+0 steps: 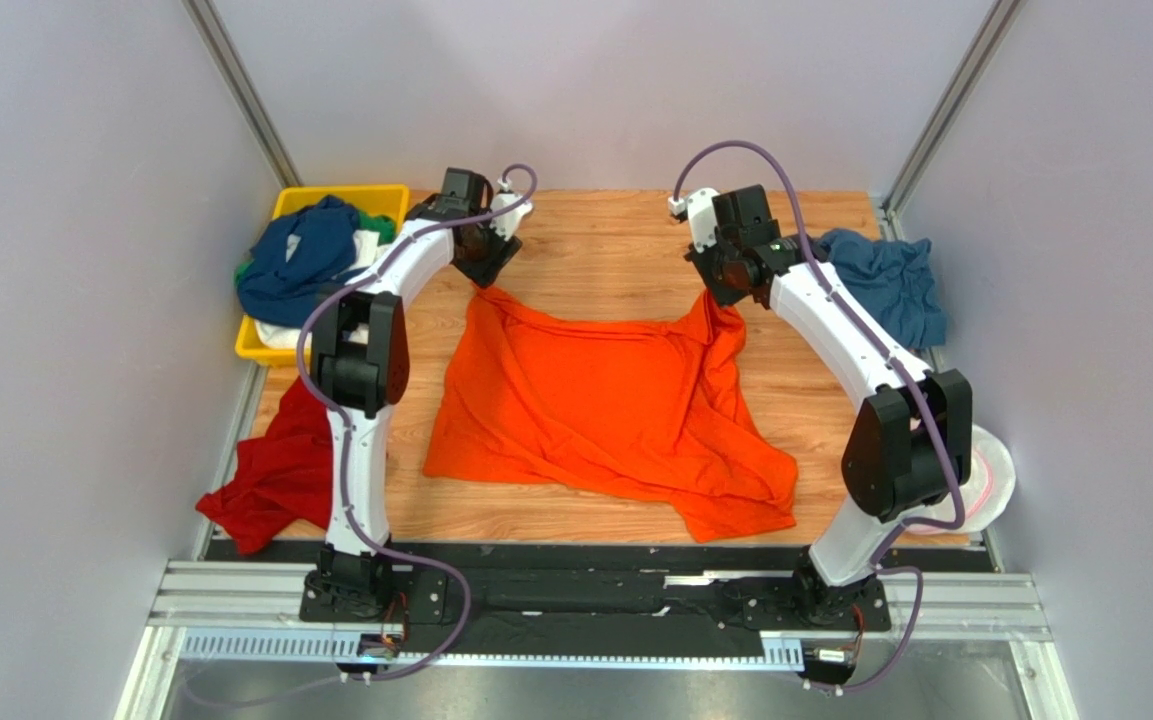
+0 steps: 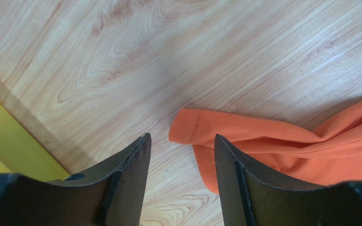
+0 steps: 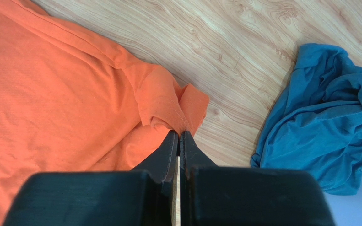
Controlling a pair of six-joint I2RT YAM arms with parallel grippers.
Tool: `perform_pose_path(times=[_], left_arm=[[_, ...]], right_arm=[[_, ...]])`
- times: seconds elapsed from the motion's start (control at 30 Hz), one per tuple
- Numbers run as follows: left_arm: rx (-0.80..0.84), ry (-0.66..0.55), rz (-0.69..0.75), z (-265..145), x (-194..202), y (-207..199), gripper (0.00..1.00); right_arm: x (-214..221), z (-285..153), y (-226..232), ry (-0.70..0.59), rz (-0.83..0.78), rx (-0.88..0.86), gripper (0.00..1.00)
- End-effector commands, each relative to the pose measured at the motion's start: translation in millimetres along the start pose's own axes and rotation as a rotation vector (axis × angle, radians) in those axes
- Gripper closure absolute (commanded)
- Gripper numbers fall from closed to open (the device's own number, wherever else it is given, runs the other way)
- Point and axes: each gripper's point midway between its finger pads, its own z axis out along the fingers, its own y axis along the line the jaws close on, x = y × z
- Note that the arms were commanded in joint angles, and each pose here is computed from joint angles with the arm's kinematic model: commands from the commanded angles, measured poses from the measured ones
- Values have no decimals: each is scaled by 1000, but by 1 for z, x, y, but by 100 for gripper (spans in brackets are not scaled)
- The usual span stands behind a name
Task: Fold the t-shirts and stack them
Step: Flatten out the tshirt
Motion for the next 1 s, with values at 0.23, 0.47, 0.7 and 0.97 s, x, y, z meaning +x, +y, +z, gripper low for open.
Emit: perform_pose_path(times=[0.23,0.47,0.7,0.97], left_arm=[[76,41,-138,3,6,-3,40],[75,45,-189,4,6,6,40],[114,42,-245,10,6,4,41],[171,39,-312,13,6,1,41]], right_arm=[[-11,-12,-2,-77,12,0,100],[-7,-12,2,-73,18,-16,100],[-2,-11,5,-67,16,-24,100],[3,-12,9,-64,19,-38,100]])
